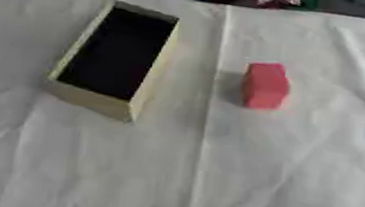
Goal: Pick up objects on the table and place them in the box.
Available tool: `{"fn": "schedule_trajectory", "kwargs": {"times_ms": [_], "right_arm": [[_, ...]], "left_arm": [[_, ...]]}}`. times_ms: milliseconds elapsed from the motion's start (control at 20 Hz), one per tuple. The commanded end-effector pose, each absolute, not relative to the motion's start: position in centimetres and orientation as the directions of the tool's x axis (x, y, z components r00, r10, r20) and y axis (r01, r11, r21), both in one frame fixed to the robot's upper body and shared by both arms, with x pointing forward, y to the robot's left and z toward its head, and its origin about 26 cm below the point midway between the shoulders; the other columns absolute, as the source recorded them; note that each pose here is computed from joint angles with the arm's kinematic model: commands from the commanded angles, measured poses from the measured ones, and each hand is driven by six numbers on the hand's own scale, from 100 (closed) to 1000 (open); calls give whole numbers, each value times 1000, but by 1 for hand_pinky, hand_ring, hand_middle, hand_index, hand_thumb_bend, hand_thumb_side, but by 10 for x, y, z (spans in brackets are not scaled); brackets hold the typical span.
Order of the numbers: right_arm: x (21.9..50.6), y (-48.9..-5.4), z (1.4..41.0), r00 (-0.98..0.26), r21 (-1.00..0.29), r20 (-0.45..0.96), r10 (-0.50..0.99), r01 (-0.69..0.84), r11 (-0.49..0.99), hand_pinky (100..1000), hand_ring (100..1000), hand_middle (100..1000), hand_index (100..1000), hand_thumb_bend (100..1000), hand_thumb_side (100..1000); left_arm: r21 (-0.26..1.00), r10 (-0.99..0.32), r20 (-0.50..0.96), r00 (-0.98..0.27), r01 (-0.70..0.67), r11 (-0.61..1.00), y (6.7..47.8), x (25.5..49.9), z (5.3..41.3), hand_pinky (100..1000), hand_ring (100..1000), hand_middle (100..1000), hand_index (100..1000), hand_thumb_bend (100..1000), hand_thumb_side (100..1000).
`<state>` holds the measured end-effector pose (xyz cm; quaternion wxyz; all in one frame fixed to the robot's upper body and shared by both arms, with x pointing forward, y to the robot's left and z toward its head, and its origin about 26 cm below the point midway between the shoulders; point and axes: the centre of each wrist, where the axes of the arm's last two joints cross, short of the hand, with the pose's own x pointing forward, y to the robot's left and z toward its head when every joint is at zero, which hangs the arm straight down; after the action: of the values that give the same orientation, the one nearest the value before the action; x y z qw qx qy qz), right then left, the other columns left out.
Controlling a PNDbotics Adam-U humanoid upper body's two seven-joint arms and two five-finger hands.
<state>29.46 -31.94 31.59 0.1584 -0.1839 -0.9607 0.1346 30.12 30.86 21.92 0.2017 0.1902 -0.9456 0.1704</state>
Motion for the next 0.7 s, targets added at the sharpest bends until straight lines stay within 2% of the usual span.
{"fn": "schedule_trajectory", "kwargs": {"times_ms": [50, 300, 700], "right_arm": [[295, -319, 336, -851, -445, 201, 486, 362, 819, 825, 779, 808, 850, 100, 451], [313, -320, 352, -765, -631, 166, 623, 403, 663, 829, 813, 831, 869, 100, 461], [336, -337, 366, -646, -849, -13, 763, 410, 333, 839, 861, 880, 898, 100, 443]], "left_arm": [[-224, -316, 405, -858, -428, 876, 312, 297, 231, 573, 541, 520, 663, 220, 100], [-209, -318, 407, -856, -426, 880, 312, 297, 231, 572, 541, 520, 664, 219, 100], [-195, -306, 407, -861, -409, 892, 309, 298, 232, 572, 541, 520, 664, 218, 100]]}}
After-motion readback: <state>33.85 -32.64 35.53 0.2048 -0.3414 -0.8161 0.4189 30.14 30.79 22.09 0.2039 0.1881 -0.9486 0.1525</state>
